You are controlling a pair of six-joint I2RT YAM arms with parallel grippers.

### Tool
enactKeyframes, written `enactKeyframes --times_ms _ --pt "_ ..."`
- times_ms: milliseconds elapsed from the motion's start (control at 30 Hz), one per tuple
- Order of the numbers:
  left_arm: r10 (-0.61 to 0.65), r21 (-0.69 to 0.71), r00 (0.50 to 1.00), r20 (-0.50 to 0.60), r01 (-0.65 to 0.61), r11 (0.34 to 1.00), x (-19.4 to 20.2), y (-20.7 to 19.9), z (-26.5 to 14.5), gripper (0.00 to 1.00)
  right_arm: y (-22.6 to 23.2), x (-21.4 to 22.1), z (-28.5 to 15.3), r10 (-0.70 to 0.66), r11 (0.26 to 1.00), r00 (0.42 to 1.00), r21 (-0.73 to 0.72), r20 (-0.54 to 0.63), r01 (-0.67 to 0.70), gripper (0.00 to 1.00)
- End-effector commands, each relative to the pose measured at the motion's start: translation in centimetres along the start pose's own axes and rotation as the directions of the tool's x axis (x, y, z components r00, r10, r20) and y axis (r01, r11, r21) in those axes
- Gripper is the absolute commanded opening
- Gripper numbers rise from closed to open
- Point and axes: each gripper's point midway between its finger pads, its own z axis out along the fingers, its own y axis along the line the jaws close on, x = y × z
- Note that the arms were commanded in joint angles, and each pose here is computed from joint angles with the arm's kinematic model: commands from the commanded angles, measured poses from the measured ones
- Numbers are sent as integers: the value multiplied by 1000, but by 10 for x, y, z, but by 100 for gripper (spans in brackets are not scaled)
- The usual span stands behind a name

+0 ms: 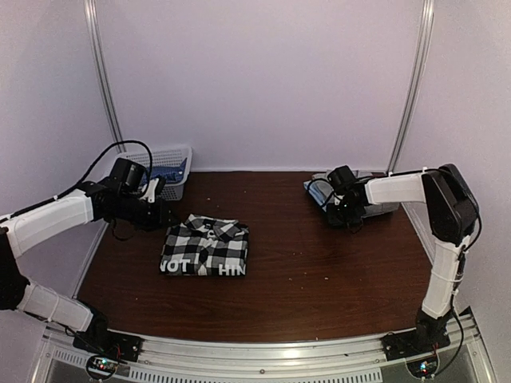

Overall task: Fold and stack the long sleeve shirts
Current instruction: Move the square-folded shirt to the center of the board, then pick up the square-folded shirt from the center of the board.

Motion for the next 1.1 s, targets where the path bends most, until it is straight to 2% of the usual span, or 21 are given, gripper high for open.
enactKeyframes --times_ms 0,233,467,600,800,1000,1067 --pt "8 71 1000 28 -10 997 -1 -13 10 38 76 40 -34 42 976 998 -213 -43 -51 0" --pt "11 81 1000 17 -12 997 8 -10 16 38 170 81 -61 81 913 993 -394 -82 -107 0" --pt "5 52 1000 16 -6 999 13 -2 18 38 187 88 -65 78 912 994 -396 -81 -104 1" --pt "-23 -22 999 27 24 999 12 12 21 38 202 82 -85 48 897 998 -438 -45 -63 22" --pt "-112 -143 993 42 117 983 13 53 25 39 260 76 -126 -38 818 999 -575 -3 30 46" --pt "-171 -162 985 32 174 971 18 78 34 47 289 78 -124 -44 771 999 -636 2 36 59" --pt "-180 -149 983 27 182 972 18 82 37 49 293 77 -120 -47 772 999 -634 8 42 61"
